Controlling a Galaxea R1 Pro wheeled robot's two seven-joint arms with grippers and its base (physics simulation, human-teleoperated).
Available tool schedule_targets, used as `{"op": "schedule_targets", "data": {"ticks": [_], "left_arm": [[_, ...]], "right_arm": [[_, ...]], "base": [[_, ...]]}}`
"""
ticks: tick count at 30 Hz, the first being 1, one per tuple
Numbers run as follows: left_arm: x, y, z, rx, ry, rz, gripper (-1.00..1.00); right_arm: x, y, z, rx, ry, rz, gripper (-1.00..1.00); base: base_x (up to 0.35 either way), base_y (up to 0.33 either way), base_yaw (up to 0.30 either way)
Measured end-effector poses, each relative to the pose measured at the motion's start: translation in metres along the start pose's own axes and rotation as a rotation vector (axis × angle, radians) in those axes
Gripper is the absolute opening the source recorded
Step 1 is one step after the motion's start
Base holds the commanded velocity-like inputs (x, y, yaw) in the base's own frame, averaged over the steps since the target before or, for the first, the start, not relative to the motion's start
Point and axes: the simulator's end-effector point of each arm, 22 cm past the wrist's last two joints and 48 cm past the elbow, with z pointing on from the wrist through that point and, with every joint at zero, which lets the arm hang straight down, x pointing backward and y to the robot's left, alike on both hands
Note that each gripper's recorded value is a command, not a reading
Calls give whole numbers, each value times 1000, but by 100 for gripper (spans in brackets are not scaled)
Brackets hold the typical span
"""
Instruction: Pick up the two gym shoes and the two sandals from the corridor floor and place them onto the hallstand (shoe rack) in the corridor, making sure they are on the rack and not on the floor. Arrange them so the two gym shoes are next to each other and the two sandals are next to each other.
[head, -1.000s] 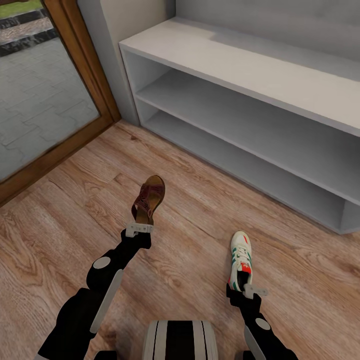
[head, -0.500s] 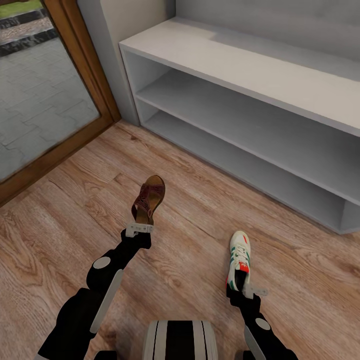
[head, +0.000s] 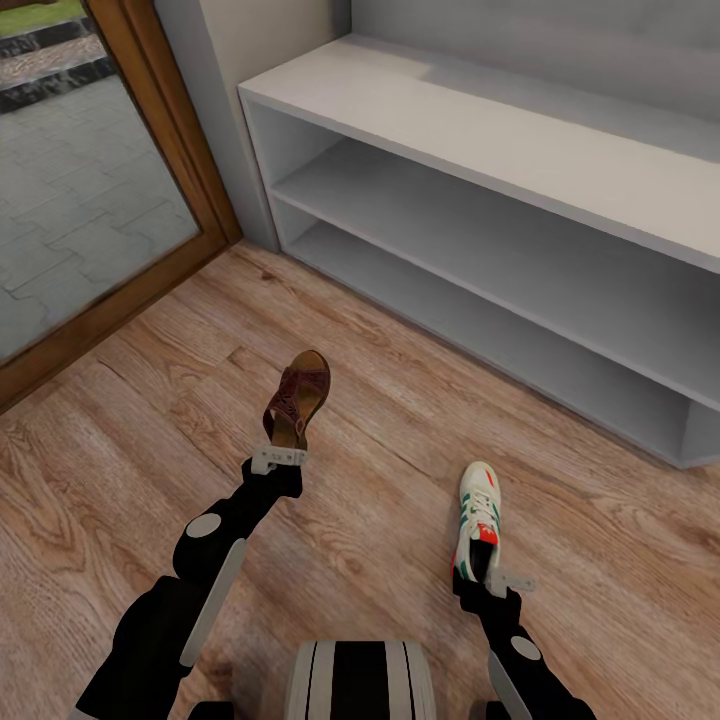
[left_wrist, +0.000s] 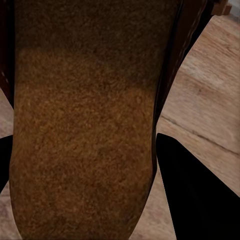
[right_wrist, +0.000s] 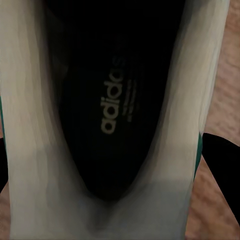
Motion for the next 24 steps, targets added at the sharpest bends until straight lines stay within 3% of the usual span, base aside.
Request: {"op": "schedule_targets", "data": {"ticks": [9,24], "left_arm": [[0,0,0,-1,0,0,-100],[-34,-5,-17,1,-58,16,-100]], "right_arm": [[0,-1,0,1,-1,-1,-100],[-47,8,-10,-20,-89,3,-100]], "base": [[0,0,0],[0,0,0]]}}
